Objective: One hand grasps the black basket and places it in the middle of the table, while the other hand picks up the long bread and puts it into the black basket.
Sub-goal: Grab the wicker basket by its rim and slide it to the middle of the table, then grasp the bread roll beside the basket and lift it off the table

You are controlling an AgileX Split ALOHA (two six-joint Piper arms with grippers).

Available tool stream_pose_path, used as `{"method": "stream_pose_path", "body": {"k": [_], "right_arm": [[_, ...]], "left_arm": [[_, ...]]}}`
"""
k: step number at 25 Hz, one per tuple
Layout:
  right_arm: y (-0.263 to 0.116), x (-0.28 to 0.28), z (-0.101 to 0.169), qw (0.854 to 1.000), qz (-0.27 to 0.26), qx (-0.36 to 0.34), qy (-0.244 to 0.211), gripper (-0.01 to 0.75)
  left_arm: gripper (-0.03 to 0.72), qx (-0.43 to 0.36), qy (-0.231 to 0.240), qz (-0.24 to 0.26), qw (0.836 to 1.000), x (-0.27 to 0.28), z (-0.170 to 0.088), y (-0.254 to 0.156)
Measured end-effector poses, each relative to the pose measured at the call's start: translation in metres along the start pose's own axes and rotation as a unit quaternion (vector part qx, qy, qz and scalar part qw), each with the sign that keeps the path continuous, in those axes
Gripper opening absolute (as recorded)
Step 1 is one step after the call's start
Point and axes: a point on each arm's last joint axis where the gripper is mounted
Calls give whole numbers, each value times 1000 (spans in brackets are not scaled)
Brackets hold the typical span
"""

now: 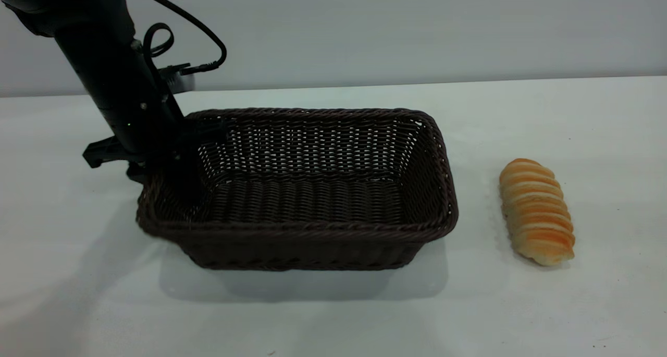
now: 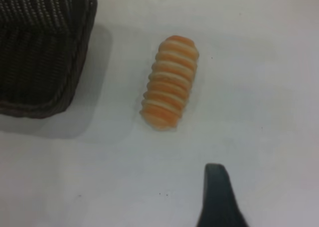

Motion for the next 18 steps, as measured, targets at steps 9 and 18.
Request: {"method": "stream_pose_path", "body": {"k": [9,18], "right_arm": [[0,-2,0,1000,3,-3,2,481],[30,-56,-1,991,89,-43,94,481]], "left_arm": [[469,-27,37,-56,997,60,3,3],[474,-65,53,-155,984,186,4,-25]]}}
Point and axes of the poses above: a point on each arm's last joint axis where the gripper is mounted, x pointing back along that axis away from the gripper, z along the wrist's bending axis when the last joint is at zero, y = z × x, and after that the axes turned 8 degrees about x, right-handed
